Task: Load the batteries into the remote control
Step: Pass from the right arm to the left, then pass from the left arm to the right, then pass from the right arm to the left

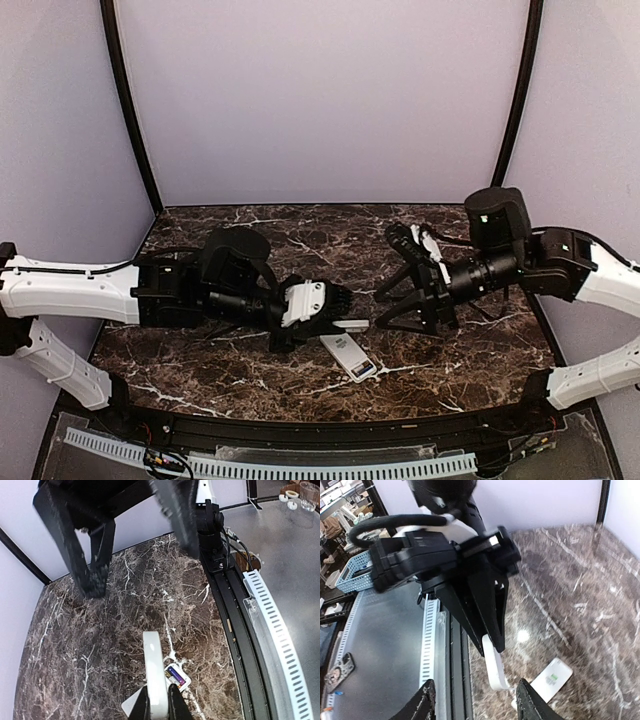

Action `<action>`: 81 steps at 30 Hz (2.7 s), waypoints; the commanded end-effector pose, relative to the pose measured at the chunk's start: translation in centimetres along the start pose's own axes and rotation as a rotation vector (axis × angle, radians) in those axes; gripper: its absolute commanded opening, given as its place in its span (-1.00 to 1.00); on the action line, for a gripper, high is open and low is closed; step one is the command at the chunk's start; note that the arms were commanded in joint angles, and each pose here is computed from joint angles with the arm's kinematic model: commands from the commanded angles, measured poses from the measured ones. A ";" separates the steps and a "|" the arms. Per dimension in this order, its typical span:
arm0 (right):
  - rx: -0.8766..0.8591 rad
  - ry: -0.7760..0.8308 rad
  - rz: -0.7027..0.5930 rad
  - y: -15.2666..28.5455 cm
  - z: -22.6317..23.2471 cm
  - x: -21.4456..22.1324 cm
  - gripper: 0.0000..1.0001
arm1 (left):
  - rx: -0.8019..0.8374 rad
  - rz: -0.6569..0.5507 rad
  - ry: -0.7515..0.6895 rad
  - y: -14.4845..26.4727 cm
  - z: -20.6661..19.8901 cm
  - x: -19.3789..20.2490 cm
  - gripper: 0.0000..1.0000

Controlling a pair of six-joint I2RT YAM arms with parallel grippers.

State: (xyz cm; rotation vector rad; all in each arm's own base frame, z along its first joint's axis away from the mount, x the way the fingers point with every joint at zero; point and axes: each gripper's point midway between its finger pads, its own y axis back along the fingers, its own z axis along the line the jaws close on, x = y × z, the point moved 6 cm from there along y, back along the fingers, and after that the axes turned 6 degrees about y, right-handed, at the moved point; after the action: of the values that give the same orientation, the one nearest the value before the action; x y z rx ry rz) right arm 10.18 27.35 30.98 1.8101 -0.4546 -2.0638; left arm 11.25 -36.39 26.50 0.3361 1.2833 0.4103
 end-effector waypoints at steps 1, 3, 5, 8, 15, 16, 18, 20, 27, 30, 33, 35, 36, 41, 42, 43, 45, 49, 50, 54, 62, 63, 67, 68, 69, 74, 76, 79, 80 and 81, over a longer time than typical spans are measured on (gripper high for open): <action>0.099 0.309 -0.168 1.0 0.2 -0.2 0.08 | 0.018 0.002 0.222 0.8 0.2 -1.0 -1.00; 0.128 0.365 -0.199 1.3 0.2 -0.1 0.10 | 0.016 0.004 0.256 1.1 0.5 -1.5 -0.98; 0.157 0.389 -0.206 1.4 0.0 -0.2 0.11 | 0.018 0.018 0.273 1.3 0.6 -1.8 -0.97; 0.181 0.392 -0.209 1.2 -0.5 -0.7 0.08 | 0.019 0.028 0.281 1.5 0.6 -2.1 -0.97; 0.089 0.360 -0.140 -1.4 -1.2 -0.4 -0.05 | 0.016 0.029 0.279 1.6 0.8 -2.5 -0.95; 0.077 0.353 -0.131 -1.7 -1.2 -0.3 -0.09 | 0.016 0.029 0.279 1.7 0.8 -2.5 -0.95; 0.055 0.342 -0.122 -2.1 -1.3 -0.1 -0.19 | 0.020 0.026 0.277 1.7 0.7 -2.5 -0.95; 0.040 0.336 -0.118 -2.5 -1.3 0.0 -0.25 | 0.022 0.023 0.275 1.7 0.7 -2.5 -0.95; 0.020 0.311 -0.104 -3.0 -1.4 0.5 -0.65 | 0.031 0.024 0.272 1.5 0.7 -2.4 -0.95; 0.017 0.304 -0.101 -2.9 -1.3 0.5 -0.79 | 0.034 0.013 0.269 1.5 0.7 -2.6 -0.95; 0.011 0.305 -0.113 -2.7 -1.1 0.4 -0.95 | 0.034 0.013 0.271 1.3 0.7 -2.6 -0.95; 0.004 0.304 -0.127 -2.4 -0.8 0.2 -1.00 | 0.034 0.008 0.273 1.4 0.7 -2.7 -0.85; 0.004 0.302 -0.135 -2.3 -0.8 0.1 -1.00 | 0.033 0.007 0.273 1.5 0.7 -2.6 -0.79; 0.026 0.292 -0.189 -1.4 -0.5 -0.6 -1.00 | -0.019 -0.061 0.283 2.6 1.1 -3.1 0.06; 0.035 0.288 -0.200 -1.3 -0.5 -0.7 -1.00 | -0.031 -0.084 0.288 3.1 1.2 -3.4 0.17; 0.051 0.282 -0.217 -0.9 -0.5 -1.0 -1.00 | -0.048 -0.102 0.294 3.3 1.4 -3.4 0.35; 0.088 0.261 -0.259 -0.3 -0.6 -1.5 -1.00 | -0.081 -0.161 0.310 4.3 1.7 -3.7 0.46; 0.184 0.161 -0.447 1.4 -1.1 -3.4 -1.00 | -0.168 -0.382 0.384 6.9 2.5 -4.4 0.53; 0.203 0.135 -0.504 1.8 -1.2 -3.7 -1.00 | -0.180 -0.485 0.424 8.0 2.6 -4.7 0.58; 0.232 0.084 -0.766 3.7 -1.3 -5.6 -1.00 | -0.171 -0.715 0.560 9.7 3.4 -5.2 0.41; 0.222 0.132 -0.911 4.3 -1.3 -8.2 -1.00 | -0.022 -0.827 0.624 7.7 4.3 -8.3 0.06; 0.216 0.134 -0.911 4.2 -1.3 -8.2 -1.00 | -0.017 -0.843 0.627 7.8 4.4 -8.5 0.04; 0.202 0.127 -0.902 3.9 -1.3 -8.2 -1.00 | 0.002 -0.898 0.643 7.5 4.9 -9.2 0.00; 0.198 0.126 -0.899 3.8 -1.3 -8.1 -1.00 | 0.004 -0.915 0.639 7.6 4.9 -9.4 -0.01; 0.194 0.124 -0.896 3.7 -1.3 -8.0 -1.00 | 0.008 -0.922 0.641 7.6 5.0 -9.6 -0.01; 0.185 0.117 -0.885 3.5 -1.3 -7.8 -1.00 | 0.029 -0.947 0.659 7.2 5.7 -9.7 -0.14; 0.178 0.120 -0.875 3.4 -1.3 -7.8 -1.00 | 0.046 -0.951 0.661 6.9 5.8 -9.9 -0.19; 0.174 0.122 -0.871 3.3 -1.2 -7.7 -1.00 | 0.064 -0.958 0.670 6.4 6.2 -10.2 -0.27; 0.171 0.123 -0.870 3.3 -1.2 -7.7 -1.00 | 0.070 -0.960 0.668 6.4 6.3 -10.2 -0.29; 0.171 0.125 -0.869 3.3 -1.2 -7.6 -1.00 | 0.078 -0.963 0.671 6.2 6.4 -10.3 -0.34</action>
State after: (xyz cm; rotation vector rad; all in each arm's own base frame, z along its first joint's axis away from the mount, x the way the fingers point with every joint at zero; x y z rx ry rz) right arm 12.89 28.06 38.06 2.5090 0.1908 -2.4585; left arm 14.42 -35.86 38.10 -0.4109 1.9455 -0.2952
